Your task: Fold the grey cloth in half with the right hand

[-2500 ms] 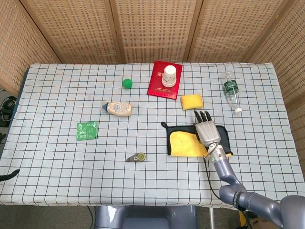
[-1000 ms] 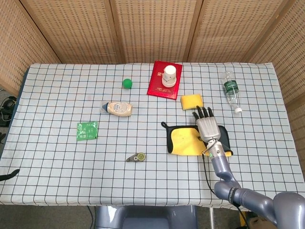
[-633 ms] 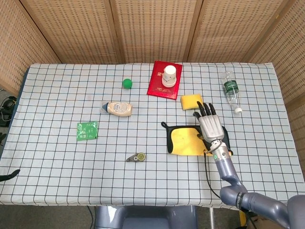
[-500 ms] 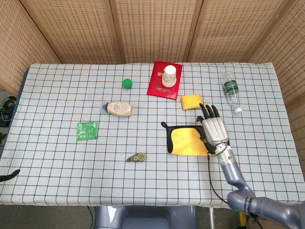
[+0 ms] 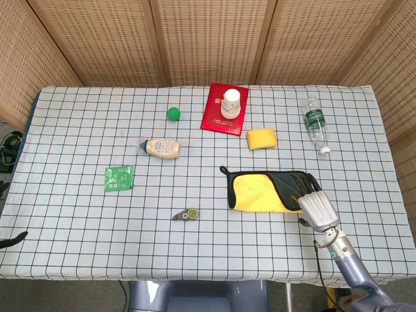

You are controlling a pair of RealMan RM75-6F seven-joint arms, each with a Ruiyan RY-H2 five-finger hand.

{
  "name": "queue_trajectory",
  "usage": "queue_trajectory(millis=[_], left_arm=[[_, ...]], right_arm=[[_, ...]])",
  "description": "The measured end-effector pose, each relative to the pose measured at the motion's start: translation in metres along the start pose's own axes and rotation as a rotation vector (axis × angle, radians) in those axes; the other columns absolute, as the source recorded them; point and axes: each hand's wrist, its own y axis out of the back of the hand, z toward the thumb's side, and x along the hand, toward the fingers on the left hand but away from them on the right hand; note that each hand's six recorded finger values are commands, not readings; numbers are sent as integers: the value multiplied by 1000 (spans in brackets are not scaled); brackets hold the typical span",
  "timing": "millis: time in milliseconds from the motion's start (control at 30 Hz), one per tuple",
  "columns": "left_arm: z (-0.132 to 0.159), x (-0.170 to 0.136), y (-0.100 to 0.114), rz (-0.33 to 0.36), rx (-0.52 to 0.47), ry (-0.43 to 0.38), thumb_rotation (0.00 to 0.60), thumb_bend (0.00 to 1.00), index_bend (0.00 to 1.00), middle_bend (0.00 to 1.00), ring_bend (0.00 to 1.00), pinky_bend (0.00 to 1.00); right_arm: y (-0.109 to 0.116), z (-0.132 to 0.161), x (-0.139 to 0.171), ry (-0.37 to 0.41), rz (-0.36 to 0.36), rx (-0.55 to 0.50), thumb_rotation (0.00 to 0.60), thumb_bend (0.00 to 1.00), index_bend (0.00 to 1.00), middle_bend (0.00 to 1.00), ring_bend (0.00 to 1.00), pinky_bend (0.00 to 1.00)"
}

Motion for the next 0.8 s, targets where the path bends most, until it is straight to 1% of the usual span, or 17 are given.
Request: queue_trajectory(millis=[133, 300, 500, 800], left_arm=[[1, 0, -1, 0, 6, -3, 600, 0, 0, 0, 0, 0], [2, 0, -2, -1, 5, 0, 600, 0, 0, 0, 0, 0], [1, 0, -1, 1, 2, 2, 600, 0, 0, 0, 0, 0], [0, 0, -1, 0, 0, 5, 600, 0, 0, 0, 0, 0]], right_arm=[[-12, -8, 7, -1, -6, 31, 600, 297, 506, 3, 0, 0], [-20, -7, 7, 18, -36, 66, 600, 340, 515, 14, 0, 0], [-23, -4, 0, 35, -71, 106, 600, 423, 521, 17, 0, 4], [-27, 1, -11, 46, -89, 155, 600, 489, 539, 31, 0, 15]])
